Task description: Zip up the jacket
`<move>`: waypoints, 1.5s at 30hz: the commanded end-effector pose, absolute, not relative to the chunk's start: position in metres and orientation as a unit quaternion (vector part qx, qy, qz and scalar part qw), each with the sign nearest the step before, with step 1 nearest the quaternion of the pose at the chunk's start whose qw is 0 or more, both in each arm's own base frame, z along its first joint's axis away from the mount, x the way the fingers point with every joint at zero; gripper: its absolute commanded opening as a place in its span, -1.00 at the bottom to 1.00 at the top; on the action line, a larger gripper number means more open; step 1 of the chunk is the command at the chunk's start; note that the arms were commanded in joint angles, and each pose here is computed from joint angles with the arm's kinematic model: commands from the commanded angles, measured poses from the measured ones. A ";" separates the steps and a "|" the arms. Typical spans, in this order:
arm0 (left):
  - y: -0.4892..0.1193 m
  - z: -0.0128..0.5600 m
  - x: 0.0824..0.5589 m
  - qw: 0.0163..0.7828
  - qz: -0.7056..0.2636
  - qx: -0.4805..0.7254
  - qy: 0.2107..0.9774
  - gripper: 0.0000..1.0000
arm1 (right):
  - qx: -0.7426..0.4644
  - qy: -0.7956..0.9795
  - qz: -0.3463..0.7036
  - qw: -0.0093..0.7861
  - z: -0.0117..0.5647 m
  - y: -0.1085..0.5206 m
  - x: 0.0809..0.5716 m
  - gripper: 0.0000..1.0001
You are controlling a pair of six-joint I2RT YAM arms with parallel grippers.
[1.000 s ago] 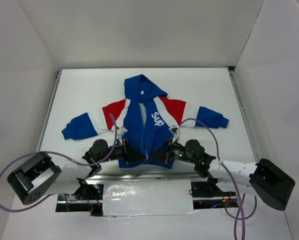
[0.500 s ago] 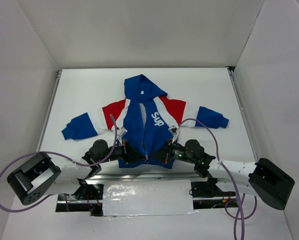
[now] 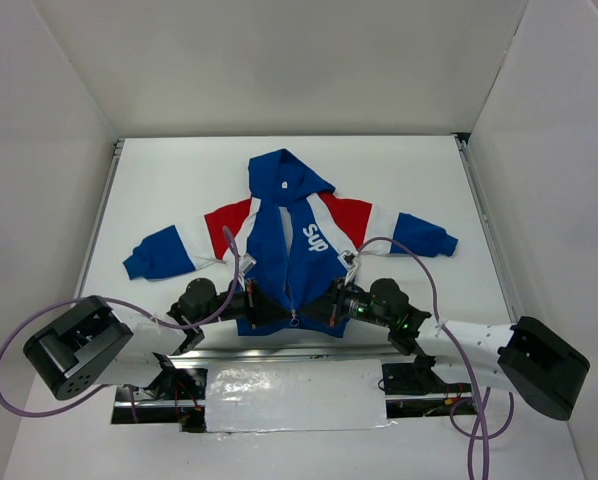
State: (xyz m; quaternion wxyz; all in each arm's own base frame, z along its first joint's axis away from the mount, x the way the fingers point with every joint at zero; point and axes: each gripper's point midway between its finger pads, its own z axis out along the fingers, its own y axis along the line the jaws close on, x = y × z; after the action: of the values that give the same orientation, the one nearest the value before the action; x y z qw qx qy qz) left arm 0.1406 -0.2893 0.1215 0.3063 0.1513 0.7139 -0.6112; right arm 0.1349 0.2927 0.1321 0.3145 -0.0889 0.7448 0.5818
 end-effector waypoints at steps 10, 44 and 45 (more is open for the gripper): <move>-0.297 0.158 0.109 0.287 -0.680 0.230 0.635 -1.00 | -0.045 0.678 0.594 0.430 0.208 0.291 0.180 -1.00; -0.290 0.149 0.137 0.328 -0.628 0.197 0.678 -1.00 | -0.178 0.707 0.590 0.346 0.181 0.269 0.107 0.17; -0.290 0.150 0.137 0.328 -0.628 0.197 0.677 -1.00 | -0.185 0.704 0.598 0.336 0.180 0.271 0.103 0.17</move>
State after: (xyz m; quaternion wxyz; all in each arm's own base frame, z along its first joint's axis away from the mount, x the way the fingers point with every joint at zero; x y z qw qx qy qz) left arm 0.1391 -0.2895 0.1285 0.3016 0.1730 0.7111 -0.6111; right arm 0.1196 0.2698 0.1900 0.3750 -0.1543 0.6995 0.5884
